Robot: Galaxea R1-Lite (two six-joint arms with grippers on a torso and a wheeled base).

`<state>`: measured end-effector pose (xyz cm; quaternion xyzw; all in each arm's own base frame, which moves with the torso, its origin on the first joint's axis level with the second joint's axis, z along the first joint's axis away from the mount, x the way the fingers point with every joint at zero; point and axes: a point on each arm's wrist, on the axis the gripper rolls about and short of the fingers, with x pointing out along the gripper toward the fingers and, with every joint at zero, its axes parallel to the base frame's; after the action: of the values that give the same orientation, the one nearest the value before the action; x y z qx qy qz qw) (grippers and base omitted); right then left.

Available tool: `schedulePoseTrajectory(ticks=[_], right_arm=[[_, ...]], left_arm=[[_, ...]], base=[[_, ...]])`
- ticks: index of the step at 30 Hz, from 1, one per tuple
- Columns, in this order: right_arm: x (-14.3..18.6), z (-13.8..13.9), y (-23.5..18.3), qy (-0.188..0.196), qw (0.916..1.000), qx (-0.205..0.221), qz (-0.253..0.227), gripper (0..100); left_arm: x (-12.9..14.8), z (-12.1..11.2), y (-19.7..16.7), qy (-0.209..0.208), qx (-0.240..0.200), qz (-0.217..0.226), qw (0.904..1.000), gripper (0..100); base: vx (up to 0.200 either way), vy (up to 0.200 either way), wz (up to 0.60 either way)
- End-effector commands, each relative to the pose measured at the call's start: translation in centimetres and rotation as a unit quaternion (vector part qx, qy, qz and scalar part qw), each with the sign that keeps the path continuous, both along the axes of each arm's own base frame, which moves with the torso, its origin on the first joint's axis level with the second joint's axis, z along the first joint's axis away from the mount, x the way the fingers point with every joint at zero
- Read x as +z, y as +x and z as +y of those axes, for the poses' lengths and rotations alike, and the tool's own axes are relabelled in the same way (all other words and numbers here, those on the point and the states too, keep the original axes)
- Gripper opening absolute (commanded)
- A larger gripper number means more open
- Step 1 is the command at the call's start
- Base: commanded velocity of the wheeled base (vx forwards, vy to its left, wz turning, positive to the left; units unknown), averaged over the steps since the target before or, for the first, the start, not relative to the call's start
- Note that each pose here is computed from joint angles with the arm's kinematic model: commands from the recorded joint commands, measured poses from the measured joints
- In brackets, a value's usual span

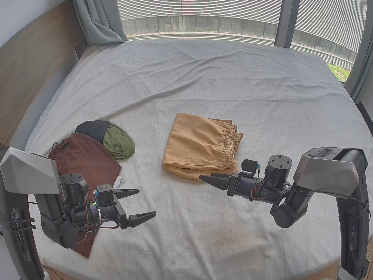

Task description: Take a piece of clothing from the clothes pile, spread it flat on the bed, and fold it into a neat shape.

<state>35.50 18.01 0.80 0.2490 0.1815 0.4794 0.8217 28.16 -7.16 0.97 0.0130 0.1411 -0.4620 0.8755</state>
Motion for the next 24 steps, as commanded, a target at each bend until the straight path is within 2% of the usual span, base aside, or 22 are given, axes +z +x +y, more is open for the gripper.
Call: schedulePoseTrajectory(ticks=[1, 8, 15, 24], right_arm=[[3.8, 0.3, 0.0, 0.03, 0.999, 0.004, -0.034, 100], [6.5, 0.8, 1.6, 0.073, 0.9956, 0.003, -0.058, 100], [7.9, 0.5, 4.2, 0.082, 0.9944, -0.012, -0.066, 100], [5.1, -0.6, 7.3, 0.071, 0.9959, -0.037, -0.043, 100]], left_arm=[[0.0, 0.0, 0.0, 0.0, 0.0, -0.001, 1.0, 100], [0.0, 0.0, 0.0, 0.0, 0.0, 0.0, 1.0, 100], [0.0, 0.1, 0.0, 0.0, 0.001, 0.0, 1.0, 100], [-0.1, 0.1, 0.1, 0.0, 0.001, 0.0, 1.0, 100]], base=[[0.0, 0.0, 0.0], [0.0, 0.0, 0.0], [0.0, 0.0, 0.0], [0.0, 0.0, 0.0]])
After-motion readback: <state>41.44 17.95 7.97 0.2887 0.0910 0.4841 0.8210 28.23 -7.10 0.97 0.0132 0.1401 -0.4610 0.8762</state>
